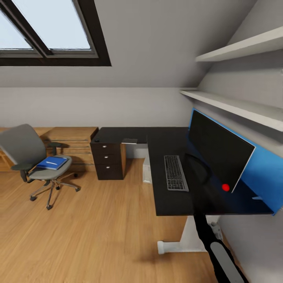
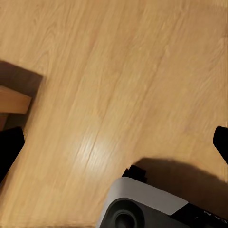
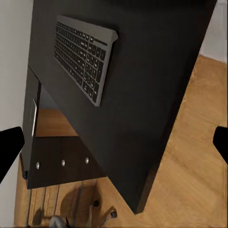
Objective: In the bedroom, organize the workspace by keeping the computer under the desk, ensuring the monitor is on the desk, placing the keyboard on the desk next to the monitor, placing the mouse on the desk next to the keyboard, moving the folder from the swivel chair onto the desk next to the mouse, stacking the notebook on top of the folder with the pen on top of the notebook, and positioning the swivel chair next to the desk.
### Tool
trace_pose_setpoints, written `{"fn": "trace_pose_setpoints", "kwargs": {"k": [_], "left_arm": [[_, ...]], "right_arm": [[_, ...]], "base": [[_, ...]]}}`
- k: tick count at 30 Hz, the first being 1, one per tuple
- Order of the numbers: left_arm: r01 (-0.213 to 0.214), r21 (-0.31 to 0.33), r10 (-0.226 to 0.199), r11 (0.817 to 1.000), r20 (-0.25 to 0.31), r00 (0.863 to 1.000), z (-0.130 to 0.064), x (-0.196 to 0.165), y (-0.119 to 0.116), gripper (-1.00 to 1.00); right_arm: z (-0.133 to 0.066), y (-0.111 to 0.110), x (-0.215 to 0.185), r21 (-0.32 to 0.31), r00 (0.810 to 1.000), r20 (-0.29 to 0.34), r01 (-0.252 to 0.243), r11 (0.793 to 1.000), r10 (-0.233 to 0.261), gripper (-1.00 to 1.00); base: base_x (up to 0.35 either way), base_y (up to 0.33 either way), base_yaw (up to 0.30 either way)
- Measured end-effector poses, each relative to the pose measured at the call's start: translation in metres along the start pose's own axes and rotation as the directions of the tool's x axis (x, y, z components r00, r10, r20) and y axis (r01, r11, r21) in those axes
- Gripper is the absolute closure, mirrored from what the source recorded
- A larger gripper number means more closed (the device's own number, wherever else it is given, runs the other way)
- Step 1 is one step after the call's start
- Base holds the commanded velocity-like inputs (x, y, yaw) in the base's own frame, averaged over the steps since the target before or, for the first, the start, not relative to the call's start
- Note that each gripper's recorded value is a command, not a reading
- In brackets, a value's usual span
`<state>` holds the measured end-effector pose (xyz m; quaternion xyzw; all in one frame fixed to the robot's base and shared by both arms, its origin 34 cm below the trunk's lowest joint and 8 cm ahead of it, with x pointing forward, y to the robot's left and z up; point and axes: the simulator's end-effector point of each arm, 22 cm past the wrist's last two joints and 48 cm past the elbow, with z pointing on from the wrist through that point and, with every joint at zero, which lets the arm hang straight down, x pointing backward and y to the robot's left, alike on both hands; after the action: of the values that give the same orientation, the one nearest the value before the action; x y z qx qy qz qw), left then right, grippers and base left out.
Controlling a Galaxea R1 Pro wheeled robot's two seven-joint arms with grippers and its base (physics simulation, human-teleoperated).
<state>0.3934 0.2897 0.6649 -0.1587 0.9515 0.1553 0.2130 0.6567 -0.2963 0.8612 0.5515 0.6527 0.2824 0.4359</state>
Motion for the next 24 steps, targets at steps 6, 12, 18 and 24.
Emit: {"fn": "trace_pose_setpoints", "kwargs": {"k": [6,12,18,24], "left_arm": [[0.0,0.0,0.0,1.0,0.002,1.0,0.0,-0.001,0.0,-1.0],[0.0,0.0,0.0,1.0,0.013,1.0,0.001,-0.006,0.003,-1.0],[0.012,0.024,-0.012,1.0,0.034,0.999,-0.006,-0.018,-0.005,-1.0],[0.014,0.028,-0.015,1.0,0.037,0.999,-0.012,-0.02,-0.004,-1.0]], "right_arm": [[-0.001,-0.01,0.011,0.023,1.0,-0.001,0.003,1.0,-0.003,-1.0],[-0.003,-0.063,0.018,0.12,0.964,0.004,0.263,0.957,-0.265,-1.0],[-0.033,-0.159,0.061,0.198,0.714,-0.095,0.696,0.69,-0.693,-1.0],[-0.07,-0.192,0.062,0.217,0.593,-0.024,0.789,0.575,-0.805,-1.0]], "base": [[-0.291,0.0,0.0],[-0.067,0.0,0.0],[-0.009,0.0,0.0],[-0.001,0.0,0.0]]}}
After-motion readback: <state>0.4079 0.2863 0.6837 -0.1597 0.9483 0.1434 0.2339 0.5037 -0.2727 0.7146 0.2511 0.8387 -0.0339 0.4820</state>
